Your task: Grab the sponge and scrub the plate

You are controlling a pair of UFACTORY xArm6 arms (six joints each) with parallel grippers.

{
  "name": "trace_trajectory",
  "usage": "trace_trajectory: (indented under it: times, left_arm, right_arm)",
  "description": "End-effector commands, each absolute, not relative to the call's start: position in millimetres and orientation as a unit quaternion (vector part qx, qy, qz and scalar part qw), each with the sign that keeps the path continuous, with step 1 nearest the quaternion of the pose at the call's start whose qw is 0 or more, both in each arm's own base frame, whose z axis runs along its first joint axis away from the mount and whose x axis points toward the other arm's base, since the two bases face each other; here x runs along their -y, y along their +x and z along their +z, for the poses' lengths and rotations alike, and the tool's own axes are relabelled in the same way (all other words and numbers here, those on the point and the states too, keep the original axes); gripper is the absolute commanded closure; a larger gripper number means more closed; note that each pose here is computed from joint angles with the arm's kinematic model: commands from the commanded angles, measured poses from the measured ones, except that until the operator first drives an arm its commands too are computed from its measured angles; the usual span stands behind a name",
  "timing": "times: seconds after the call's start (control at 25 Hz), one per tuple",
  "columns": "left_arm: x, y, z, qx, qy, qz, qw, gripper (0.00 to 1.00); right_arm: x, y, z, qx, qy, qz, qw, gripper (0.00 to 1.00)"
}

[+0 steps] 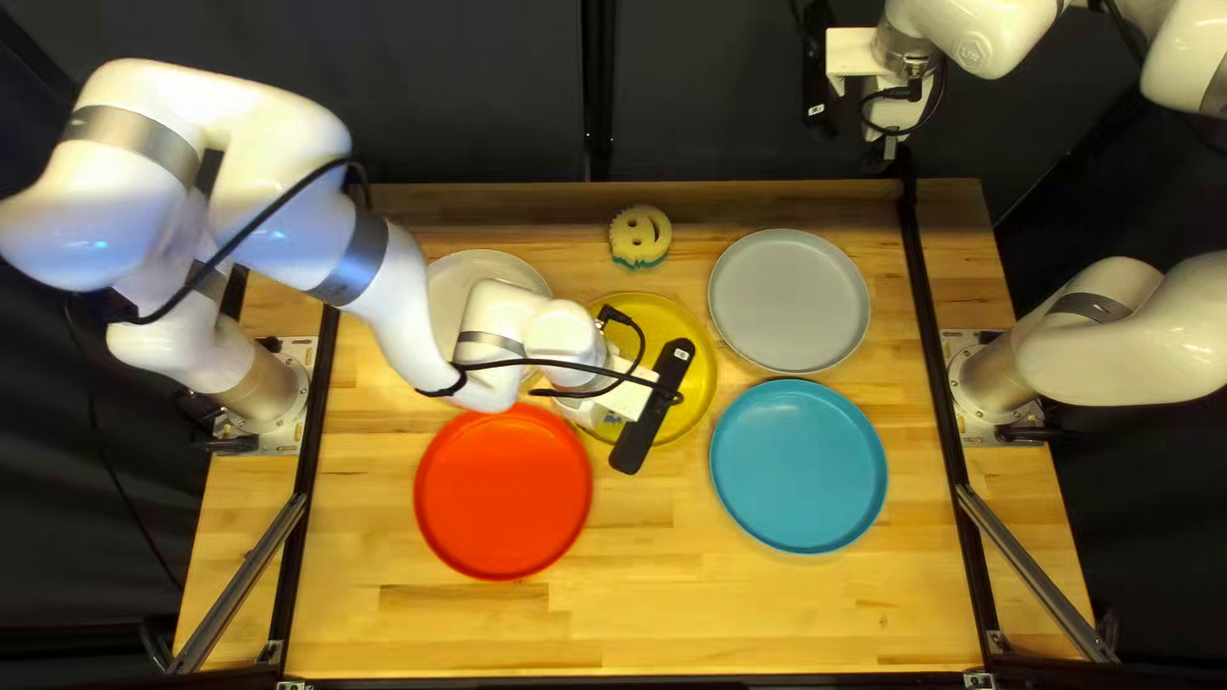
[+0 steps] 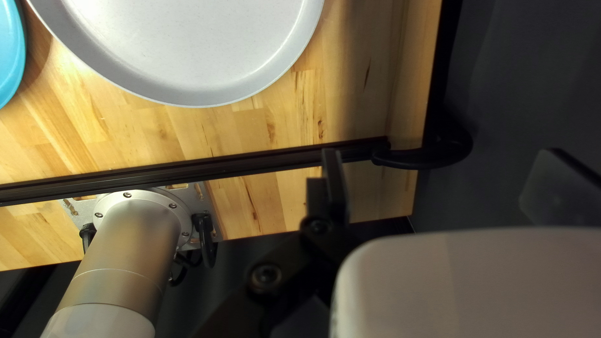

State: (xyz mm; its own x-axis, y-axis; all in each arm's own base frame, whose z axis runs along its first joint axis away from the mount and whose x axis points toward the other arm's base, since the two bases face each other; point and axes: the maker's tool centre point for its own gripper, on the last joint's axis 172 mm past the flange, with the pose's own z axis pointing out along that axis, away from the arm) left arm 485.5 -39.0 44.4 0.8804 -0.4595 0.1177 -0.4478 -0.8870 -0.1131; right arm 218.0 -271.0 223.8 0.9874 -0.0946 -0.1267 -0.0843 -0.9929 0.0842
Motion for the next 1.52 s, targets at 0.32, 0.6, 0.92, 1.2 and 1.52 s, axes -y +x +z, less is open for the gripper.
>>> trace_trajectory:
  times: [0.32, 0.6, 0.92, 1.2, 1.52]
  left_arm:
    - [30, 568, 43, -0.254, -0.963, -0.083, 0.043, 1.0]
    - [22, 570, 30, -0.266, -0.96, -0.083, 0.037, 1.0]
    - [23, 515, 39, -0.247, -0.966, -0.074, 0.035, 1.0]
    - [17, 476, 37, -0.228, -0.971, -0.063, 0.032, 1.0]
    - [6, 514, 44, -0.223, -0.972, -0.072, 0.034, 1.0]
  right_arm:
    - [271, 218, 224, 0.045, 0.996, -0.065, 0.039, 0.0]
    - [271, 218, 224, 0.045, 0.996, -0.065, 0.039, 0.0]
    - [271, 218, 224, 0.045, 0.996, -0.065, 0.039, 0.0]
    - [271, 218, 224, 0.045, 0.996, -0.065, 0.039, 0.0]
    - [271, 218, 224, 0.045, 0.996, -0.065, 0.039, 0.0]
